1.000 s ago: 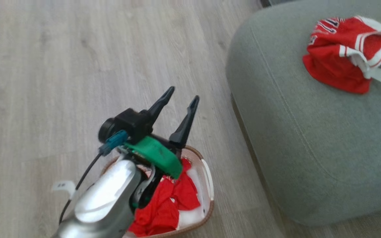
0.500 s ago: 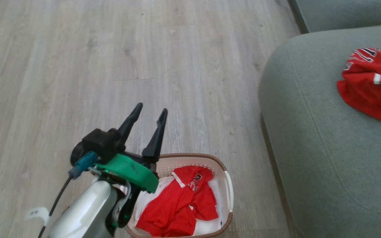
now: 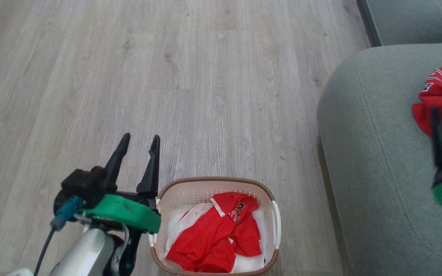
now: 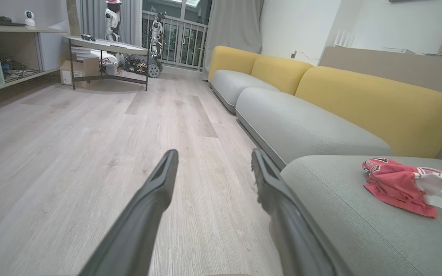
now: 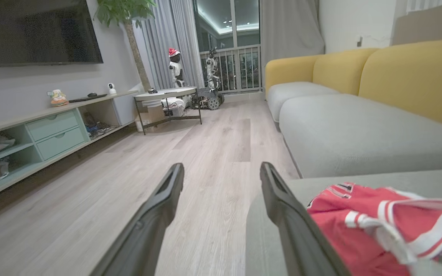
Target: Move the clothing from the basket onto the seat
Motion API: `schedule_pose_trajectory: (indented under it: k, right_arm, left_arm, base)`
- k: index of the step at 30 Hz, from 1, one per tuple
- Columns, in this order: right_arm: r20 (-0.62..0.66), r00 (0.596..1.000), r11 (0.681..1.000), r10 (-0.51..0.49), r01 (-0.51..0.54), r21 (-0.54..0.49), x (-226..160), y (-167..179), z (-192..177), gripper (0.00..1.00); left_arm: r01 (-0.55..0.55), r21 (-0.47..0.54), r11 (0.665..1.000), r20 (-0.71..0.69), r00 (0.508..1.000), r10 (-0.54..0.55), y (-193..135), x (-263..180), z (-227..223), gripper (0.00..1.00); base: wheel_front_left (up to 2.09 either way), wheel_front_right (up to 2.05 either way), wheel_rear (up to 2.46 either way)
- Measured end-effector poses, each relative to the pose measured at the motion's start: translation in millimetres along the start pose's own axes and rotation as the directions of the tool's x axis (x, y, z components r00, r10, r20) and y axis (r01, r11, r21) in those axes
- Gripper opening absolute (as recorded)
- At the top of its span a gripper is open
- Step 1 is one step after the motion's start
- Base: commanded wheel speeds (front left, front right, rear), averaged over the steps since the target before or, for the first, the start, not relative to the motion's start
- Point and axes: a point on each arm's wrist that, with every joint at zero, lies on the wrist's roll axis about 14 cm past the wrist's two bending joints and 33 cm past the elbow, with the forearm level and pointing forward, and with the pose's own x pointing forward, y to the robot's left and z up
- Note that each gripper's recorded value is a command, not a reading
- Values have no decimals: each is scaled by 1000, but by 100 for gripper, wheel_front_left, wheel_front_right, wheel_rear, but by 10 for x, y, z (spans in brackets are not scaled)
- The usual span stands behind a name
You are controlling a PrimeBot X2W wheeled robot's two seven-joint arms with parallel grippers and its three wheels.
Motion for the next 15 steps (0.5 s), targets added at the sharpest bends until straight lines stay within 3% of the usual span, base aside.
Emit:
schedule_pose_trajectory:
  k: [5,11,15]
  right_arm:
    - [-31,999,999,-6,7,39,-234,212,-265,100]
    - [50,998,999,43,-44,30,-276,563,-113,100]
    - [19,998,998,54,-54,34,-393,717,-250,100]
  left_arm:
    - [-52,25,998,24,998,52,125,-101,39,100]
    - [-91,64,994,59,994,87,195,-171,97,100]
    - [-105,78,991,63,993,100,209,-216,76,100]
  base:
    - [0,0,0]
    - [0,0,0]
    - [0,0,0]
